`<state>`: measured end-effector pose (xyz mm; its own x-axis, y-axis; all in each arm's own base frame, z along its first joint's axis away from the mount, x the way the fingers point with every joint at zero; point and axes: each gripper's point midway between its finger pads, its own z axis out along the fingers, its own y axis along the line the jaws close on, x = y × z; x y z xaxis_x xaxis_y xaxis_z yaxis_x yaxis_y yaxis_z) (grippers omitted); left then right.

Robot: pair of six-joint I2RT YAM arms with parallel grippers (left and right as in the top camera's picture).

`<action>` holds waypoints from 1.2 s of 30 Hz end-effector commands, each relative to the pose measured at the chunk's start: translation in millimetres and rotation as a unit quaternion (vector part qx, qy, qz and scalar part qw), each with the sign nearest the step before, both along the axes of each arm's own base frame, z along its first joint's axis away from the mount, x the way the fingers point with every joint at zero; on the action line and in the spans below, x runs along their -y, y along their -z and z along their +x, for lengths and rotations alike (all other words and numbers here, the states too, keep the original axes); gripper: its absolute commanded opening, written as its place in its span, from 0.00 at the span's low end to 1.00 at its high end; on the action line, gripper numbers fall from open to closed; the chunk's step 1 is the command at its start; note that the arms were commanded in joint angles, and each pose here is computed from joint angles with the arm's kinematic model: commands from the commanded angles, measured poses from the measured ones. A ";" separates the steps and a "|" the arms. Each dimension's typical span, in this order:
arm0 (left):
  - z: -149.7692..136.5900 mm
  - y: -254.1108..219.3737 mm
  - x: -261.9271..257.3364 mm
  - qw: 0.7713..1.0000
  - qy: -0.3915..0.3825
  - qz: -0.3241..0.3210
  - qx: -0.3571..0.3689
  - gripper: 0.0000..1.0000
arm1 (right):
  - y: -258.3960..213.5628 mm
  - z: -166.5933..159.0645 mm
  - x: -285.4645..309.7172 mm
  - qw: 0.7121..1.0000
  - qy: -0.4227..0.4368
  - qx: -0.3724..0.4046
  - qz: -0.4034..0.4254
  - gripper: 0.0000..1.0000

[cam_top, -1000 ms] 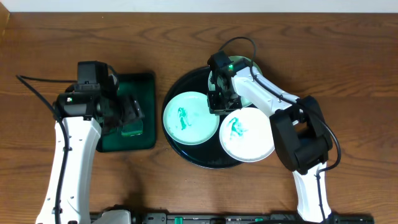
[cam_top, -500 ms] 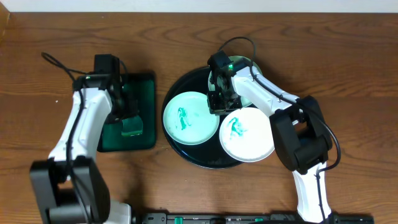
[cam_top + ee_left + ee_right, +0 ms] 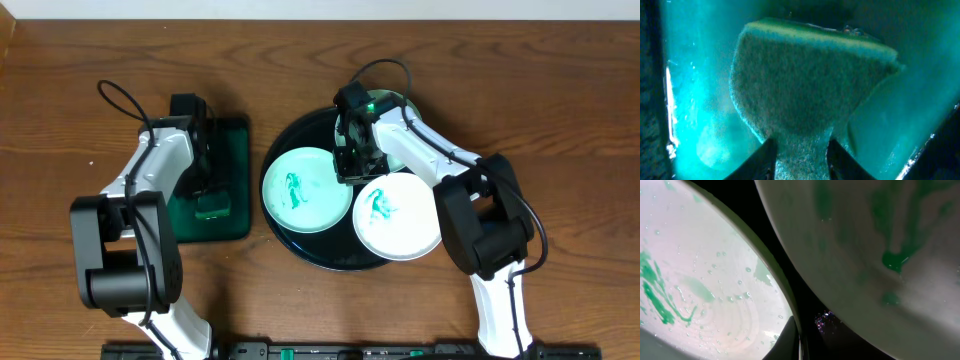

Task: Clean dirty plates on tray and stack at the side
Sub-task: 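Grasp the green sponge with the left gripper and lift it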

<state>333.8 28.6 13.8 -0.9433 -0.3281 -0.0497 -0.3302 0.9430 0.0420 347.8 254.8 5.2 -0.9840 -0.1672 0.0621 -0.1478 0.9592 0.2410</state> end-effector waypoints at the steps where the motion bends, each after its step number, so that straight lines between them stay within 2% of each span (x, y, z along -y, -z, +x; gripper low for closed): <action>1: 1.5 13.3 -4.2 1.000 -0.002 0.008 -0.008 0.31 | 21.1 -11.3 3.4 0.999 -0.012 -0.026 -0.019 0.01; 5: 3.5 14.8 -3.0 1.000 -0.002 0.004 -0.006 0.35 | 21.0 -11.9 3.8 0.999 -0.012 -0.028 -0.020 0.01; 7: 2.6 14.8 -2.9 1.000 -0.002 0.004 -0.007 0.32 | 21.2 -12.4 4.1 0.999 -0.012 -0.029 -0.020 0.01; 8: 0.8 14.8 -3.0 1.000 -0.002 0.004 -0.011 0.07 | 21.0 -12.5 4.2 0.999 -0.012 -0.029 -0.020 0.01; 13: 1.7 13.9 -0.9 1.000 -0.002 -0.002 -0.009 0.07 | 21.0 -13.5 4.8 0.999 -0.012 -0.031 -0.021 0.01; 17: 7.2 3.0 16.7 0.999 0.001 -0.052 0.011 0.07 | 20.9 -14.7 5.5 0.999 -0.012 -0.033 -0.023 0.01; 21: 18.6 -29.1 30.2 0.994 0.007 -0.090 0.061 0.07 | 20.8 -15.6 6.0 0.999 -0.012 -0.035 -0.024 0.01; 25: 23.0 -74.2 32.1 0.988 0.011 -0.093 0.122 0.07 | 20.8 -15.7 6.1 0.999 -0.013 -0.035 -0.024 0.01; 32: 12.4 -142.2 32.6 0.974 0.016 -0.087 0.208 0.07 | 20.8 -15.2 5.8 0.999 -0.013 -0.034 -0.023 0.01; 36: 8.7 -150.1 32.8 0.972 0.013 -0.087 0.217 0.07 | 20.8 -15.2 5.8 0.999 -0.013 -0.034 -0.023 0.01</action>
